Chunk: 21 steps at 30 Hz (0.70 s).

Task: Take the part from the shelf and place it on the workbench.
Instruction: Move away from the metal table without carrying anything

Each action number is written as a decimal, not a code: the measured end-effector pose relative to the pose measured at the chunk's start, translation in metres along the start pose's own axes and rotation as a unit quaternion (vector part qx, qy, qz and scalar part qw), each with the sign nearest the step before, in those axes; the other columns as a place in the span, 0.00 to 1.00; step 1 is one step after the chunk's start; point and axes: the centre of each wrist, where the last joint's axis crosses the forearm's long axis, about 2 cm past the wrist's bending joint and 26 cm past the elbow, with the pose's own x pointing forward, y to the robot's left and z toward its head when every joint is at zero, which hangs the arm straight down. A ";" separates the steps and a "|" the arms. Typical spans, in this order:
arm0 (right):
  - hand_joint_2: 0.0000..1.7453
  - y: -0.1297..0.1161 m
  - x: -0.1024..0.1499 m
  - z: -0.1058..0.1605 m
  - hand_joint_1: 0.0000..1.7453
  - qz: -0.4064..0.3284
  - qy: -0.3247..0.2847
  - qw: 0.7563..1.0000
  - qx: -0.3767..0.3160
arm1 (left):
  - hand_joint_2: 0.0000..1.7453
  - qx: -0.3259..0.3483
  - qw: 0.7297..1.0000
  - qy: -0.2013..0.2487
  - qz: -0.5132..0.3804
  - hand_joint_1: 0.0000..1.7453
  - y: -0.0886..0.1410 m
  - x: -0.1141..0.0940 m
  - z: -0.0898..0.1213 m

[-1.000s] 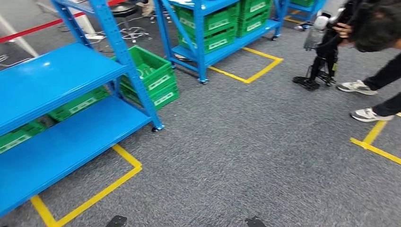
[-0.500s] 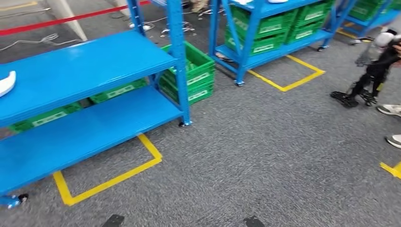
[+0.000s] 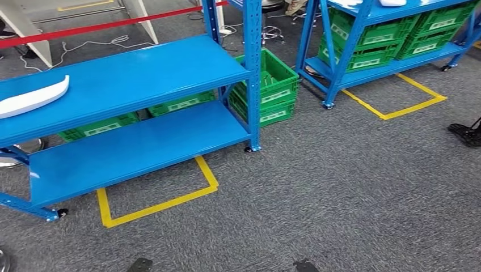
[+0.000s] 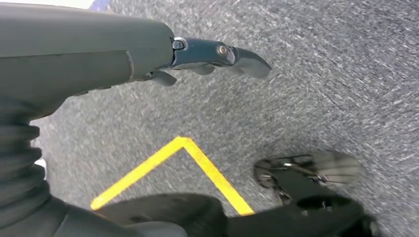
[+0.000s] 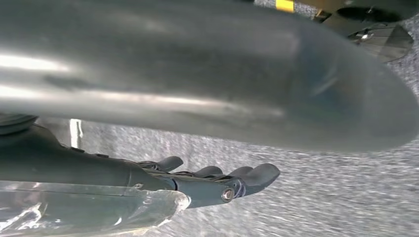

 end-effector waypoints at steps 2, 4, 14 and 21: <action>0.00 0.000 -0.001 0.000 0.00 0.000 0.001 1.000 0.001 | 1.00 0.000 1.000 -0.002 0.000 0.00 0.000 0.002 0.000; 0.00 0.000 -0.001 0.000 0.00 0.001 0.001 1.000 0.001 | 1.00 0.000 1.000 -0.002 0.000 0.00 0.000 0.002 0.000; 0.00 -0.001 0.001 0.000 0.00 0.000 -0.001 1.000 0.001 | 1.00 0.002 1.000 0.000 -0.001 0.00 0.001 0.001 0.000; 0.00 0.001 -0.003 0.000 0.00 0.001 0.005 1.000 0.004 | 1.00 0.001 1.000 0.000 0.000 0.00 -0.001 0.001 0.000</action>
